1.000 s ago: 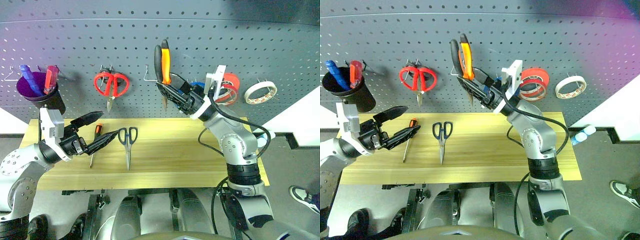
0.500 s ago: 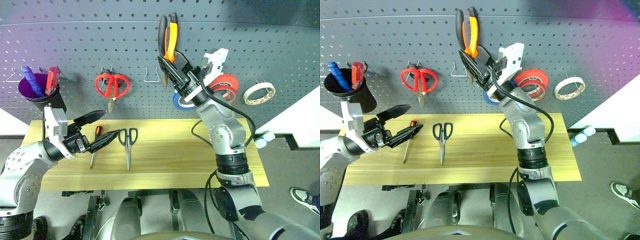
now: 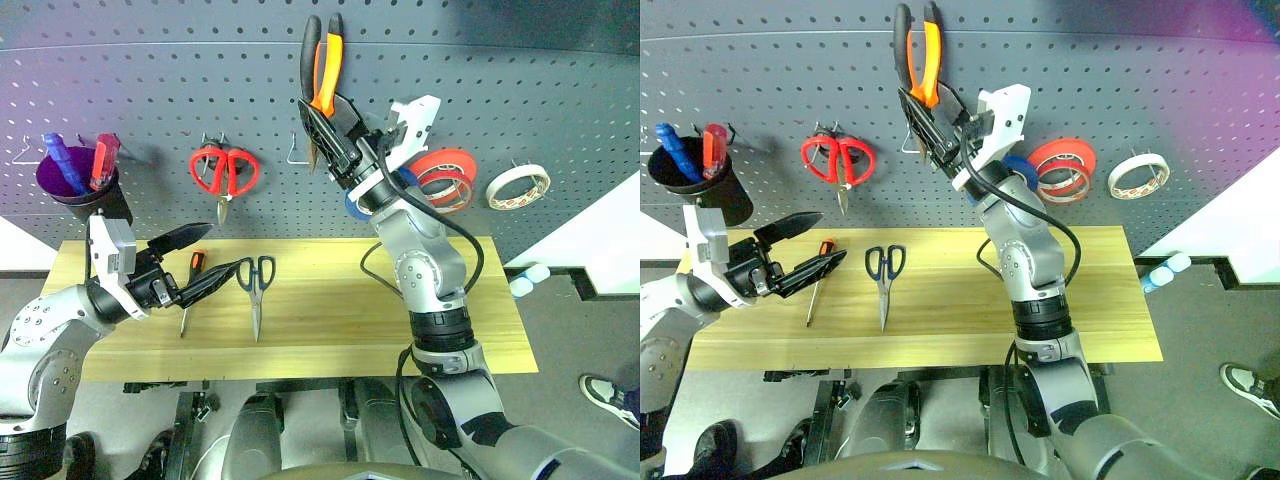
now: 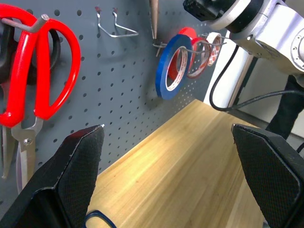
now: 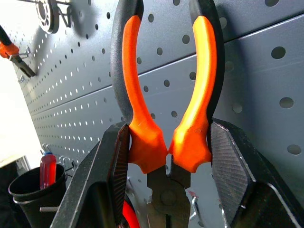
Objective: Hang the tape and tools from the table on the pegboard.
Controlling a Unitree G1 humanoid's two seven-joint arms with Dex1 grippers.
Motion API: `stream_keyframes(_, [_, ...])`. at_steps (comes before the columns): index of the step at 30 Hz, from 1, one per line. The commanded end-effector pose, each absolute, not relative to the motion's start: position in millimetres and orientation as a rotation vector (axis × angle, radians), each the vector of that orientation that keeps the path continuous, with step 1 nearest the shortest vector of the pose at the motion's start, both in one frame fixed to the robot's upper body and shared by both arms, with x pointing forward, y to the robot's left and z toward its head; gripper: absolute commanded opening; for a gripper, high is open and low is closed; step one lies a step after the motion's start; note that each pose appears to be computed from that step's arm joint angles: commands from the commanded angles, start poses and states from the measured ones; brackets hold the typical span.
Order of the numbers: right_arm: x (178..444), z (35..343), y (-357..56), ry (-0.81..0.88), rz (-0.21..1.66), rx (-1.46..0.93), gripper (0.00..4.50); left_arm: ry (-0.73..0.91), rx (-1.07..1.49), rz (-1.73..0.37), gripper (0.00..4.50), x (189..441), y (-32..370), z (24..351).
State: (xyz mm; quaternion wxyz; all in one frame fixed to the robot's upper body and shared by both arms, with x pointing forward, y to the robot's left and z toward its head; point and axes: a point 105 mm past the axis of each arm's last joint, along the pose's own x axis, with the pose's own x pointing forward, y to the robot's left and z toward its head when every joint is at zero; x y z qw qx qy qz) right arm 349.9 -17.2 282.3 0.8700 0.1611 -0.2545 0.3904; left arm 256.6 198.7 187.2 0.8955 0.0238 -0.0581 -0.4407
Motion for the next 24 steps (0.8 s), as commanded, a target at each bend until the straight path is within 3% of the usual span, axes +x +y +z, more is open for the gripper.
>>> stream_keyframes(1, [343,308,-13,-0.626,0.814,0.345,2.10,-0.148,0.075,-0.929,4.50,252,196,195])
stream_keyframes(24, [372,299,-6,-0.624,0.657,0.307,2.10,-0.128,0.073,-0.928,4.50,246,195,197])
